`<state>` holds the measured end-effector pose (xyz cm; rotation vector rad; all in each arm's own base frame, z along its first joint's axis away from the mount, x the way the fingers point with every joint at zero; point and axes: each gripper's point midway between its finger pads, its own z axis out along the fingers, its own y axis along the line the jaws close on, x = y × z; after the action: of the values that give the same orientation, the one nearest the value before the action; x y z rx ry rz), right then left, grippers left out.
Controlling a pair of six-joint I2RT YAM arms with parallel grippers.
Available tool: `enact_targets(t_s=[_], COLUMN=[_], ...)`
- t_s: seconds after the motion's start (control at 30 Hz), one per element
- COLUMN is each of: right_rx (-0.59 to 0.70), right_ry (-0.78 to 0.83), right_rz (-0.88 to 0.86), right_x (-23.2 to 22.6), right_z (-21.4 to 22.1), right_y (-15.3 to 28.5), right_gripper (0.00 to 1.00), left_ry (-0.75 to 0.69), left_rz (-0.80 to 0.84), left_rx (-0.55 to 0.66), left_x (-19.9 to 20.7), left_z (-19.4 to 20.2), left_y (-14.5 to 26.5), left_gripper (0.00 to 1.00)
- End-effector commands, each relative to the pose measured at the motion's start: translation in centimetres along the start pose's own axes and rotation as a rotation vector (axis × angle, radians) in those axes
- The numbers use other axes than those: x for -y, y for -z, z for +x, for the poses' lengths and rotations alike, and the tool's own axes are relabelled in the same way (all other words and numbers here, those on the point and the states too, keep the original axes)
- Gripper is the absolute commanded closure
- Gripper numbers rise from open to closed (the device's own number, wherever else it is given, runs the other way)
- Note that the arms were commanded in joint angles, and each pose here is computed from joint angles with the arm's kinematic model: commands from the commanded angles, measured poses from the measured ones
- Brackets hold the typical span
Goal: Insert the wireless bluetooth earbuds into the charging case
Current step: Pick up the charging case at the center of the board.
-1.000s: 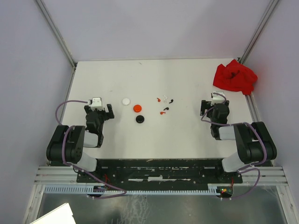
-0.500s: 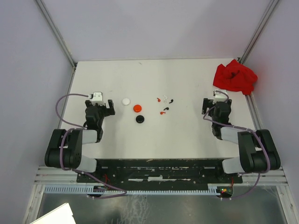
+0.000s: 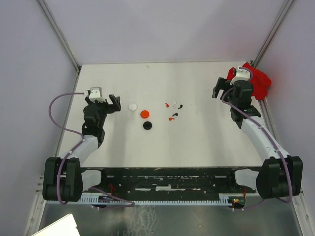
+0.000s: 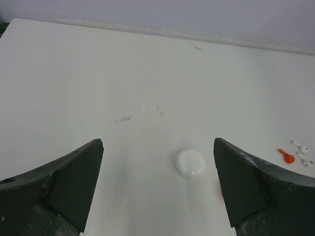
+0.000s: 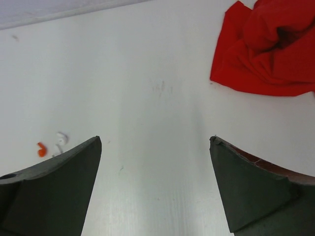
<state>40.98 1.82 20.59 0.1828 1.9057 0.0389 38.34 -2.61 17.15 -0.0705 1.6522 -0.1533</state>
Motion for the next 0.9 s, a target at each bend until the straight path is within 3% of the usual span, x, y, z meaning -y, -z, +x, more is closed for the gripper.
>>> enact_targets(t_s=[0.0, 0.13, 0.23, 0.37, 0.53, 0.87], right_rx=[0.040, 0.094, 0.038, -0.081, -0.229, -0.319], right_ry=[-0.106, -0.171, -0.133, 0.014, 0.146, 0.399], right_rz=[-0.188, -0.319, -0.413, -0.414, -0.485, -0.548], right_x=[-3.7, -5.8, -8.2, -11.4, -16.6, -28.8], right_z=[-3.6, -4.0, -3.5, -0.9, 2.6, 8.9], right_y=[4.1, 4.9, 5.2, 5.2, 4.8, 3.0], right_gripper=[0.01, 0.01, 0.01, 0.01, 0.01, 0.02], left_ry=[0.150, 0.362, 0.455, 0.523, 0.529, 0.426], left_rz=[0.179, 0.208, 0.288, 0.353, 0.284, 0.041], left_rx=[0.025, 0.033, -0.047, -0.039, -0.098, -0.138], left_x=[4.2, 5.4, 7.3, 8.4, 7.6, 3.5], left_z=[-3.9, -4.7, -4.2, -4.1, -2.8, -2.1], left_y=[-0.3, -0.4, -0.9, -0.9, -1.2, -0.2], left_gripper=[0.01, 0.01, 0.01, 0.01, 0.00, 0.01])
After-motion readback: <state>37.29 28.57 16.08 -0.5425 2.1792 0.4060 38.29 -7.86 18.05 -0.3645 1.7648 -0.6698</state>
